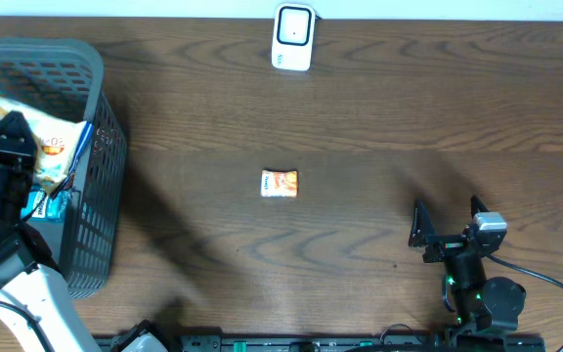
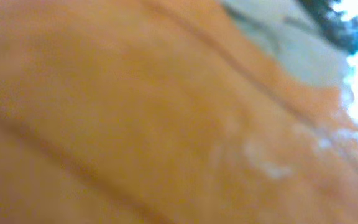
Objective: Scan the item barcode
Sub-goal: 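Reach the left gripper into the basket and grasp the yellow chip bag, then place the yellow chip bag beside the orange packet and release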
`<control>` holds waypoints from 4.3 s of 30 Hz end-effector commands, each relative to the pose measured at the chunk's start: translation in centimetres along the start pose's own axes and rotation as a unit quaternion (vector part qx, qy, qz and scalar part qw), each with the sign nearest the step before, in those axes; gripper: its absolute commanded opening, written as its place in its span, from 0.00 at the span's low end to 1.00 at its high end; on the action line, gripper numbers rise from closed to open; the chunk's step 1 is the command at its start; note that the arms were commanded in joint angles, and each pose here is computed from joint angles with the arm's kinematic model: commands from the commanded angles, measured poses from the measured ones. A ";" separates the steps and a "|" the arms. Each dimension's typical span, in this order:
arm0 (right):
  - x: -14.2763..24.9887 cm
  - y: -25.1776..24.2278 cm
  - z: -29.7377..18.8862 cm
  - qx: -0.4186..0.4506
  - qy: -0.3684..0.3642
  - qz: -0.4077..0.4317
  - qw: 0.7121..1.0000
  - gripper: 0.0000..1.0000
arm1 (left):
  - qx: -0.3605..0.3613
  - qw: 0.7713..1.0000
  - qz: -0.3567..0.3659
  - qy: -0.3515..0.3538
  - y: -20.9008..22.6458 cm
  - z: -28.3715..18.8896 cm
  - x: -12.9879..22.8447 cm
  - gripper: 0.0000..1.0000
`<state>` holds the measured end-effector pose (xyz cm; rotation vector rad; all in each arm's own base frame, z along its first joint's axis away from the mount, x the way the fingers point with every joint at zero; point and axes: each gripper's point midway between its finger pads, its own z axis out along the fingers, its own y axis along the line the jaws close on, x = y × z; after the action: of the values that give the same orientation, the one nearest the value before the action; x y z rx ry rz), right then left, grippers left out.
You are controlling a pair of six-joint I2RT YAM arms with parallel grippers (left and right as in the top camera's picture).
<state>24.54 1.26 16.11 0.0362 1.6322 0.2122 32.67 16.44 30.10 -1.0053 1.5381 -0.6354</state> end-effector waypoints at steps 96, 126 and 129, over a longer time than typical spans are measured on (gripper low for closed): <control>0.1 0.1 0.0 -0.002 0.002 -0.005 1.000 0.99 | 0.092 0.775 0.367 0.506 -4.3 -2.1 48.8 0.97; 0.1 0.1 0.0 -0.002 0.002 -0.005 1.000 0.99 | 0.112 0.897 0.413 0.111 -19.7 -5.4 21.3 0.07; 0.1 0.1 0.0 -0.002 0.002 -0.005 1.000 0.99 | 0.111 0.908 0.396 0.075 -21.3 -5.5 18.3 0.07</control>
<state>24.54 1.26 16.10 0.0362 1.6326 0.2122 32.73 -12.74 35.83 -0.0434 1.8806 -0.3204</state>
